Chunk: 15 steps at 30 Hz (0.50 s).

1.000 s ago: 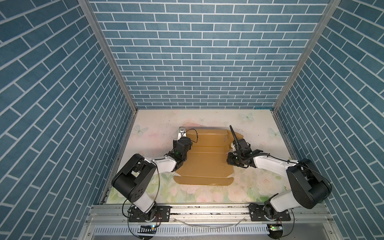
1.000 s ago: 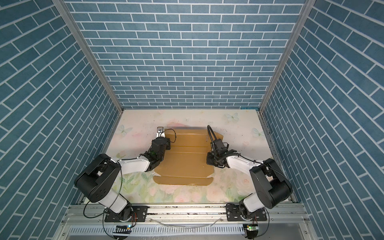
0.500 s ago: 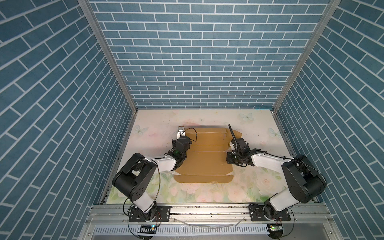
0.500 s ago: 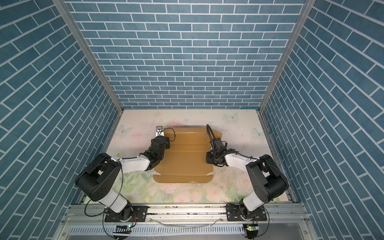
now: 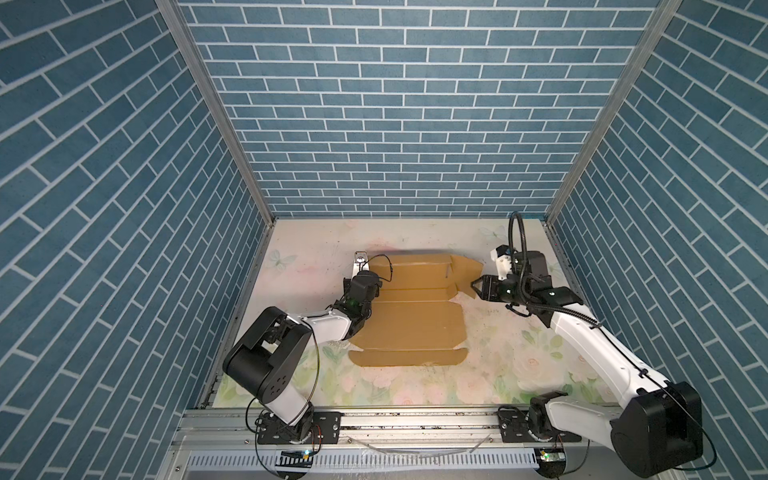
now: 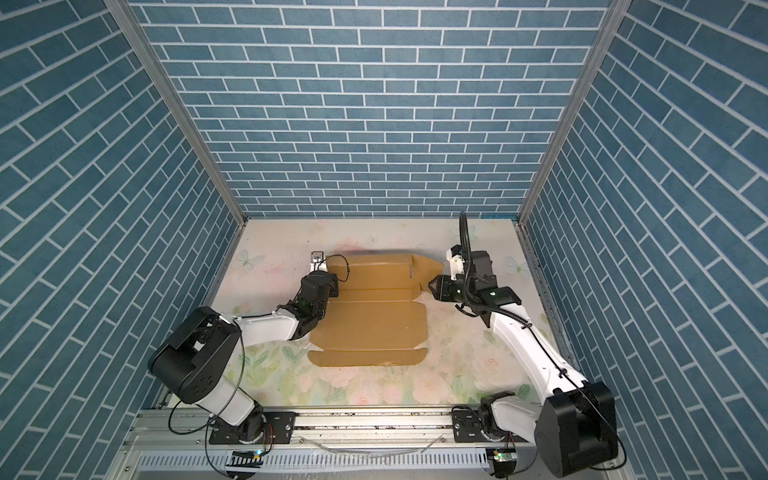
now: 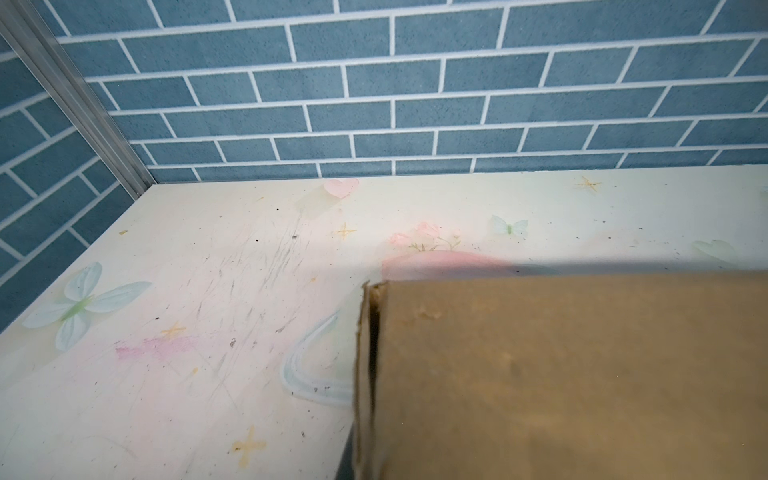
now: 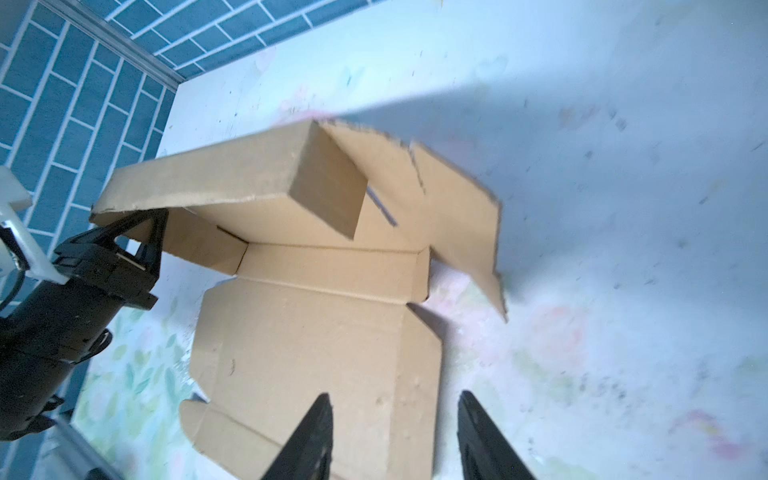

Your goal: Fold the paper box

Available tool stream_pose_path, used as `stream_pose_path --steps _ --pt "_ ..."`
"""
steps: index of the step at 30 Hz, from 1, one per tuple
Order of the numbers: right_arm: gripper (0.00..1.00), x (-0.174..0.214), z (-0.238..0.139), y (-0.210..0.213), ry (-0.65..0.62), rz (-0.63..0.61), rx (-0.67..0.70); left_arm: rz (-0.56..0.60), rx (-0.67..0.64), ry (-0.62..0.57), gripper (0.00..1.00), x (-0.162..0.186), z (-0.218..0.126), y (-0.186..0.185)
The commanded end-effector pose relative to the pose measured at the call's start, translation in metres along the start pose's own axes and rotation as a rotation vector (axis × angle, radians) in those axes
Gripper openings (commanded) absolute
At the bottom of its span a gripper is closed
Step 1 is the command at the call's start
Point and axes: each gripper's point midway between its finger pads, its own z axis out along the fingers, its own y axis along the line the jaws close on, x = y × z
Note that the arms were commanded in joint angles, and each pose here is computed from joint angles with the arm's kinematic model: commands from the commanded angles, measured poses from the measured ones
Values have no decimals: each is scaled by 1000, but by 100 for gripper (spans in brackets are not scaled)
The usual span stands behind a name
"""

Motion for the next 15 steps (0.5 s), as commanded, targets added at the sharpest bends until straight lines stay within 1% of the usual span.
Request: stream_pose_path --steps 1,4,8,12,15 --pt "61 10 2 -20 119 -139 118 79 -32 135 0 44 1 15" --pt "66 5 18 -29 155 -173 151 78 -26 137 0 45 2 14" --pt "67 -11 32 -39 142 -229 204 78 -22 138 0 46 3 13" --pt "67 -16 49 -36 154 -275 168 81 -18 140 0 46 4 11" --pt "64 -19 61 -29 146 -296 105 80 -19 140 0 47 5 11"
